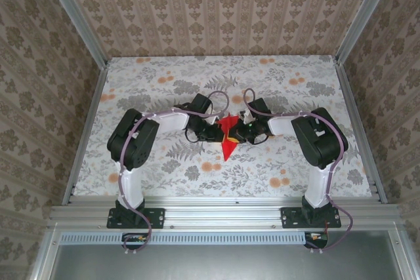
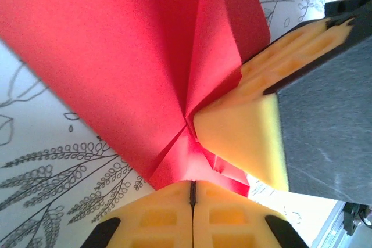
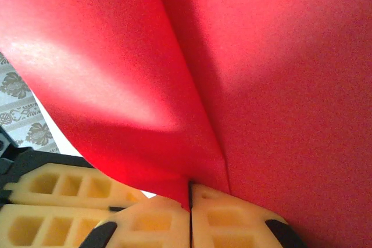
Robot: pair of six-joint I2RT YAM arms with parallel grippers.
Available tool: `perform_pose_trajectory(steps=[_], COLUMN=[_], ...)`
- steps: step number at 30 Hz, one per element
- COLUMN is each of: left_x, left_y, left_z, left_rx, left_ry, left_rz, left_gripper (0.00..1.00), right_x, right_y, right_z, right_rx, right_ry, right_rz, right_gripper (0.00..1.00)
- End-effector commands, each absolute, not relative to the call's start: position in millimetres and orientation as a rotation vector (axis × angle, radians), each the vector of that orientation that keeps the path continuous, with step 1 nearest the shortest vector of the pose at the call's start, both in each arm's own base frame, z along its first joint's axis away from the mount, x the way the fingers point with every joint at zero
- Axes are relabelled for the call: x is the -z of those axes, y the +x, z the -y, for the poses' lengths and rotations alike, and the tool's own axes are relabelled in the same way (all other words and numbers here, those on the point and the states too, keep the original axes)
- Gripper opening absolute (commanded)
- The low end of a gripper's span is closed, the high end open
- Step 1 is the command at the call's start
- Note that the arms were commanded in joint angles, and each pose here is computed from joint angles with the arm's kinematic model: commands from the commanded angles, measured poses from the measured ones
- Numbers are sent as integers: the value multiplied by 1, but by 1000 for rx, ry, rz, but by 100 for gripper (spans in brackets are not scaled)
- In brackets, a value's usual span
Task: Fold a paper plane with a square sheet of paper (pick it up from the middle)
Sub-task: Fourth fold the wing at the center of the table.
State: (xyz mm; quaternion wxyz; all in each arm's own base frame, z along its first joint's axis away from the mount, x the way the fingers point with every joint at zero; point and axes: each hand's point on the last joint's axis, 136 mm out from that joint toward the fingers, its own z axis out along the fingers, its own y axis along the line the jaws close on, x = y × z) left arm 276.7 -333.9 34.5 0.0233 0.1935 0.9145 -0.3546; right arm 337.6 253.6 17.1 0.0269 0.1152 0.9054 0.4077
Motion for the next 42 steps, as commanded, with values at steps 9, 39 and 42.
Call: perform_pose_trajectory(steps=[9,39,42], left_x=[-25,8,10], left_y=[278,275,275], left_z=[322,318,317], left_rx=[1010,941,939], left_ry=[563,607,612], left_rz=[-2873,-2932,-2935], left_gripper=[5,0,0], right_x=[-15,-44,-46], right_y=[341,346,346], right_z=[-256,-269,-269], right_rx=[-1245,-1322,-1326], right_ry=[340,321,324], right_rz=[-2803,-2736,-2729], right_gripper=[10,10,10])
